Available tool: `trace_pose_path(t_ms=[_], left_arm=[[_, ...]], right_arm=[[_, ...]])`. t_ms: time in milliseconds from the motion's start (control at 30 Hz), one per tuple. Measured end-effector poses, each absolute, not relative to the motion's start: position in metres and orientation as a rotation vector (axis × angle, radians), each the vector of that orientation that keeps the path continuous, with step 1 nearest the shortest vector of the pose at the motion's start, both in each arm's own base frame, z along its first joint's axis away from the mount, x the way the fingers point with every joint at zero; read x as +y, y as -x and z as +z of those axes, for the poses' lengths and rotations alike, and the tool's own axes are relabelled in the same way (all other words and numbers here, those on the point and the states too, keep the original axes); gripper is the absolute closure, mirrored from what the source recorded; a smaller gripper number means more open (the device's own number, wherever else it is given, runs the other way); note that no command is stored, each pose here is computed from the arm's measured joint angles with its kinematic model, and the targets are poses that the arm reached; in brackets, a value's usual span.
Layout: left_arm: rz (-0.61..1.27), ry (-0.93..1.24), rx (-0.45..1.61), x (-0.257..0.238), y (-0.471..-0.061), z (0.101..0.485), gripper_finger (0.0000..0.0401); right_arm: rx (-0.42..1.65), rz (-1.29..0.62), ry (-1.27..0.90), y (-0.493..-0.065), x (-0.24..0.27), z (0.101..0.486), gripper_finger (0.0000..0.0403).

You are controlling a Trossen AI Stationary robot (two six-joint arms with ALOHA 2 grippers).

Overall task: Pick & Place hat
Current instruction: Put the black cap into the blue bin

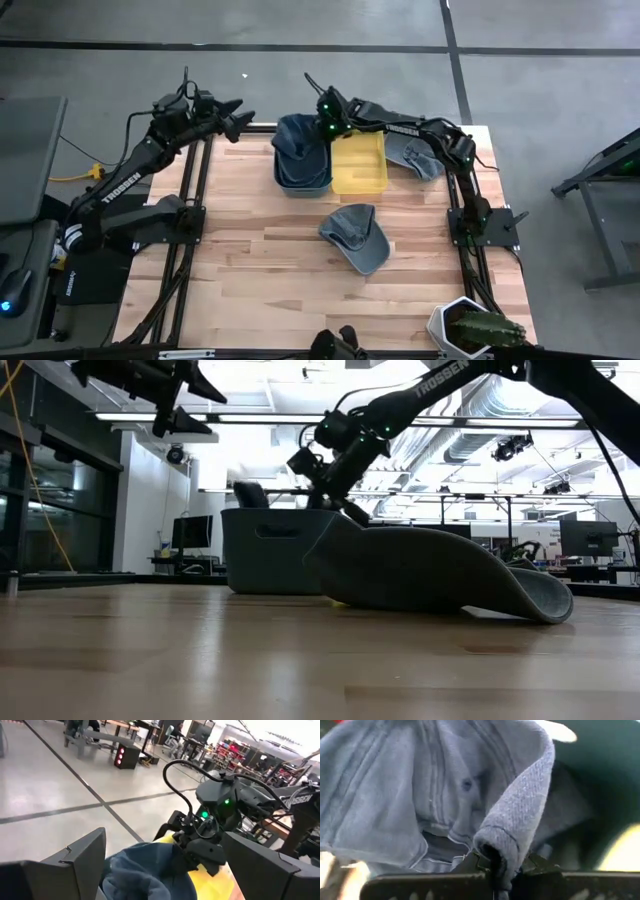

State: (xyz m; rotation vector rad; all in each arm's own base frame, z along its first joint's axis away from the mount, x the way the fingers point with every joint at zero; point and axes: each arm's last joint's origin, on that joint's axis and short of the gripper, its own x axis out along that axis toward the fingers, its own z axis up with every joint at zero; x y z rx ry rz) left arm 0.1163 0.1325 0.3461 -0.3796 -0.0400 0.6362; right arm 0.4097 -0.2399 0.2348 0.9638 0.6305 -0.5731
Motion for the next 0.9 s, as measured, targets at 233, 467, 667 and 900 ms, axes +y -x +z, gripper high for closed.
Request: trace_pose_path(t_ms=[233, 467, 667, 900], left_arm=[[0.641, 0.408, -0.005, 0.136, -0.112, 0.342, 0.0059], [0.633, 0.397, -0.020, 0.135, -0.112, 0.344, 0.0059], [0.593, 0.401, -0.018, 0.134, -0.113, 0.344, 0.0059], [0.563, 0.403, -0.014, 0.134, -0.113, 0.344, 0.0059]], right_arm=[[0.673, -0.629, -0.968, -0.411, -0.232, 0.231, 0.0395], [0.673, -0.635, -1.036, -0.424, -0.223, 0.214, 0.0395], [0.657, -0.648, -1.073, -0.433, -0.222, 0.197, 0.0395], [0.668, -0.641, -1.055, -0.433, -0.222, 0.197, 0.0333]])
